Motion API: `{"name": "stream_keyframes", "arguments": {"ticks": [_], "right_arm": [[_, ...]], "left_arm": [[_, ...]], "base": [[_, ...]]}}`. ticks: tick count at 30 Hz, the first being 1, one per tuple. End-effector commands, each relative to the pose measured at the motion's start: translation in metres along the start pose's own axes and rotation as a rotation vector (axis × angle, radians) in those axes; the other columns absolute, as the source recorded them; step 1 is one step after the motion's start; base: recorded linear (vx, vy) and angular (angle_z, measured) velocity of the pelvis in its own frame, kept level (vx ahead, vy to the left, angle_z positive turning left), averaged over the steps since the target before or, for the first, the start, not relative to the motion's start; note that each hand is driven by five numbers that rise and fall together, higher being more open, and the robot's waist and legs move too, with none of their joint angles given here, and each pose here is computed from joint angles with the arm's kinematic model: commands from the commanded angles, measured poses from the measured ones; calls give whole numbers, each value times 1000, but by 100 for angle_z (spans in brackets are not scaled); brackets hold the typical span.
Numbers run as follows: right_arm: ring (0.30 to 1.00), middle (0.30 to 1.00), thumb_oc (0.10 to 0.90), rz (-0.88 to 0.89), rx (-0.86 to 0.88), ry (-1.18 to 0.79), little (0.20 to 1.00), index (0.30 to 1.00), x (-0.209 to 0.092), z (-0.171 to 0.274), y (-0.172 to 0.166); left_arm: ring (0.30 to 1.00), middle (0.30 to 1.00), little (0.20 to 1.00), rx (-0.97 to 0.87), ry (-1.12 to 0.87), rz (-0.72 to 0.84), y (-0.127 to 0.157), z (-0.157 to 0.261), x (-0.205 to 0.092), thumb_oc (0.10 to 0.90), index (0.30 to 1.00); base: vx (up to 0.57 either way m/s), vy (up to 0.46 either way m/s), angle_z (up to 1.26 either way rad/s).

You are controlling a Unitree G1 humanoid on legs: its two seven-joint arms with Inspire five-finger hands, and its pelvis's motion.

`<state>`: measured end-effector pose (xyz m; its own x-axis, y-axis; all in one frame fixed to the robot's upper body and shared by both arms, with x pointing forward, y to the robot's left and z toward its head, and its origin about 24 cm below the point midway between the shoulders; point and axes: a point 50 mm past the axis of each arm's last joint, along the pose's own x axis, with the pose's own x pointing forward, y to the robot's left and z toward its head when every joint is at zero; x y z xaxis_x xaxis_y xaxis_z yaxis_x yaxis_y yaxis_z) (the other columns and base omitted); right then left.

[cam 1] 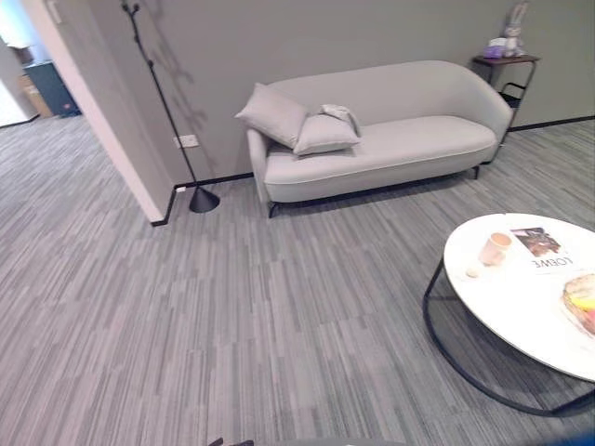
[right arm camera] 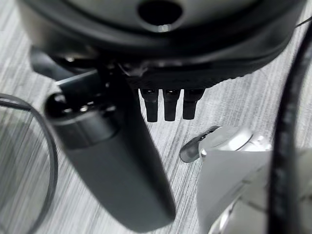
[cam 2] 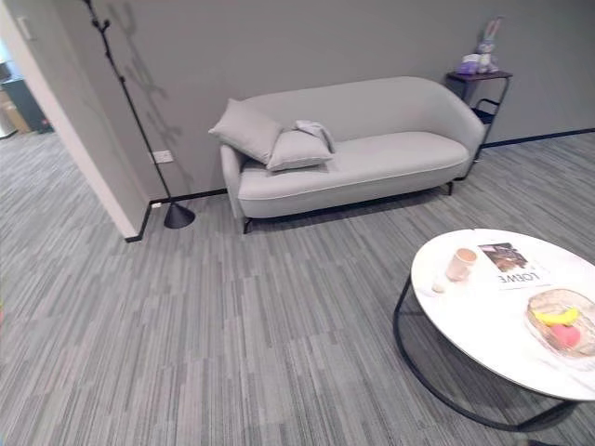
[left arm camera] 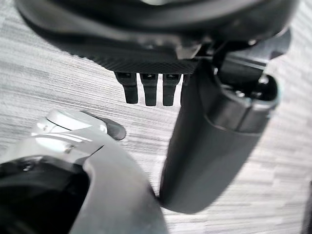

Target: Hang the clothes on the sofa on the clothes rack.

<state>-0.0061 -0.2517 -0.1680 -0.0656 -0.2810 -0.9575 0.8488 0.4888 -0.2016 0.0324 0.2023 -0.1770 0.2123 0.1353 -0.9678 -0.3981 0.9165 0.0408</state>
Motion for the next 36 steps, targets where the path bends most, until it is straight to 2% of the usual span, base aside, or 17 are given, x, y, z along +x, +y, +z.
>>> {"name": "stream_keyframes", "arguments": {"ticks": [1, 6, 7, 8, 9, 10, 11, 17, 20, 28, 31, 33, 36], "right_arm": [[900, 900, 800, 24, 67, 31, 900, 900, -4, -8, 31], [900, 900, 800, 78, -47, 6, 900, 900, -6, -8, 49], [900, 900, 800, 99, -109, -2, 900, 900, -6, -9, 54], [900, 900, 800, 170, -251, -45, 900, 900, -10, -6, 72], [900, 900, 800, 170, -252, -45, 900, 900, -10, -6, 73], [900, 900, 800, 196, -298, -60, 900, 900, -11, -4, 79], [900, 900, 800, 241, -356, -93, 900, 900, -14, 1, 92], [900, 900, 800, 323, -462, -141, 900, 900, -20, 4, 111], [900, 900, 800, 388, -551, -222, 900, 900, -29, 20, 136], [900, 900, 800, 452, -605, -330, 900, 900, -44, 42, 165], [900, 900, 800, 497, -706, -421, 900, 900, -56, 55, 184], [900, 900, 800, 497, -706, -422, 900, 900, -56, 55, 184], [900, 900, 800, 464, -955, -485, 900, 900, -60, 64, 189]], "left_arm": [[900, 900, 900, 18, 25, 61, 12, -1, -1, 800, 900], [900, 900, 900, 113, 12, 22, 0, 1, 0, 800, 900], [900, 900, 900, 138, 5, 11, -5, 3, 1, 800, 900], [900, 900, 900, 186, -24, -29, -17, 13, 2, 800, 900], [900, 900, 900, 185, -25, -29, -17, 13, 2, 800, 900], [900, 900, 900, 230, -39, -41, -21, 18, 3, 800, 900], [900, 900, 900, 362, -83, -56, -29, 30, 4, 800, 900], [900, 900, 900, 558, -140, -80, -41, 45, 4, 800, 900], [900, 900, 900, 732, -217, -74, -52, 69, 3, 800, 900], [900, 900, 900, 820, -345, -49, -69, 103, -1, 800, 900], [900, 900, 900, 955, -427, -77, -91, 122, -6, 800, 900], [900, 900, 900, 955, -427, -77, -91, 122, -7, 800, 900], [900, 900, 900, 1202, -496, -143, -121, 139, -15, 800, 900]], "base": [[0, 0, 0], [0, 0, 0], [0, 0, 0], [0, 0, 0], [-50, 5, 0], [-92, 17, 1], [-92, 18, 1], [-97, 22, -3], [-260, 32, -7], [-116, 54, -5], [-52, 51, -8], [-8, 40, -6], [16, 108, -2]]}}
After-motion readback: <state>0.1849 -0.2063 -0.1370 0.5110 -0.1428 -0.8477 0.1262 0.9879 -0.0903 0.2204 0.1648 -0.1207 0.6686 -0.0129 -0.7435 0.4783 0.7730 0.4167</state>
